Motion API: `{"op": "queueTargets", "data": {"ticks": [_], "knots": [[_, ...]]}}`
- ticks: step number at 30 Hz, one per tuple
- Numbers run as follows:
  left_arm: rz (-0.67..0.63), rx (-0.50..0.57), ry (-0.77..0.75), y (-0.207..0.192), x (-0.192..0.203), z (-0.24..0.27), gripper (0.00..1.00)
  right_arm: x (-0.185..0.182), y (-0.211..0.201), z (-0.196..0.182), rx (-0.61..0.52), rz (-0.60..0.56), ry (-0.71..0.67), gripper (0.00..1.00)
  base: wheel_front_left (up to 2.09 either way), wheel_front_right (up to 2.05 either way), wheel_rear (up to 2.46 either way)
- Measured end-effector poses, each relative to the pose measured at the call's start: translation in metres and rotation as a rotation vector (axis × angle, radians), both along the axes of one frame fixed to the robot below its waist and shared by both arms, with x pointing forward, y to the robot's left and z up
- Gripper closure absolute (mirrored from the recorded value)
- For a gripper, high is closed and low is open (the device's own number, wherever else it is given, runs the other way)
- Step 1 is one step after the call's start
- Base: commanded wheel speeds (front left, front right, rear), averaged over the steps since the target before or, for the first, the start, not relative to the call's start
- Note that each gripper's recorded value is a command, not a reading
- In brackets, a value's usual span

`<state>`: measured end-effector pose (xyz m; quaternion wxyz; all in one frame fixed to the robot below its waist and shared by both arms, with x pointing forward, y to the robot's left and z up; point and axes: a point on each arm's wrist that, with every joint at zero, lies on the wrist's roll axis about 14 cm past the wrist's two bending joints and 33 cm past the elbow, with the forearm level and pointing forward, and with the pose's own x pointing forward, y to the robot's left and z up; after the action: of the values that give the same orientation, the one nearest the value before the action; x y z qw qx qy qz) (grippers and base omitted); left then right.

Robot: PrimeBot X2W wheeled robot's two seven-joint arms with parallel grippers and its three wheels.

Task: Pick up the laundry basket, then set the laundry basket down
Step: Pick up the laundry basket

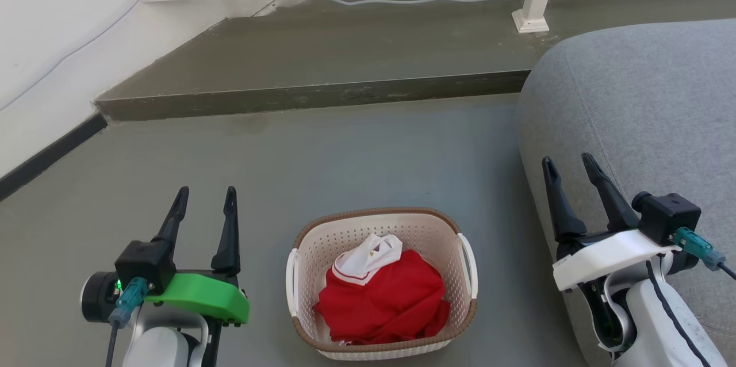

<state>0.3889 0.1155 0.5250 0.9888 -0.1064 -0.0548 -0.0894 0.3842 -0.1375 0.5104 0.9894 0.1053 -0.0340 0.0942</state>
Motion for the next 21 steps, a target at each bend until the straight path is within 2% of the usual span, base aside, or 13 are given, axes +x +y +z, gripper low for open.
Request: {"op": "queueTargets", "data": {"ticks": [14, 21], "knots": [[0.002, -0.005, 0.056, 0.000, 0.013, -0.020, 0.00, 0.011, -0.007, -0.018, 0.007, -0.026, 0.051, 0.00, 0.00, 0.00, 0.00], [-0.033, -0.015, 0.105, -0.012, 0.029, -0.039, 0.00, 0.021, -0.013, -0.040, 0.006, -0.040, 0.110, 0.00, 0.00, 0.00, 0.00]]}}
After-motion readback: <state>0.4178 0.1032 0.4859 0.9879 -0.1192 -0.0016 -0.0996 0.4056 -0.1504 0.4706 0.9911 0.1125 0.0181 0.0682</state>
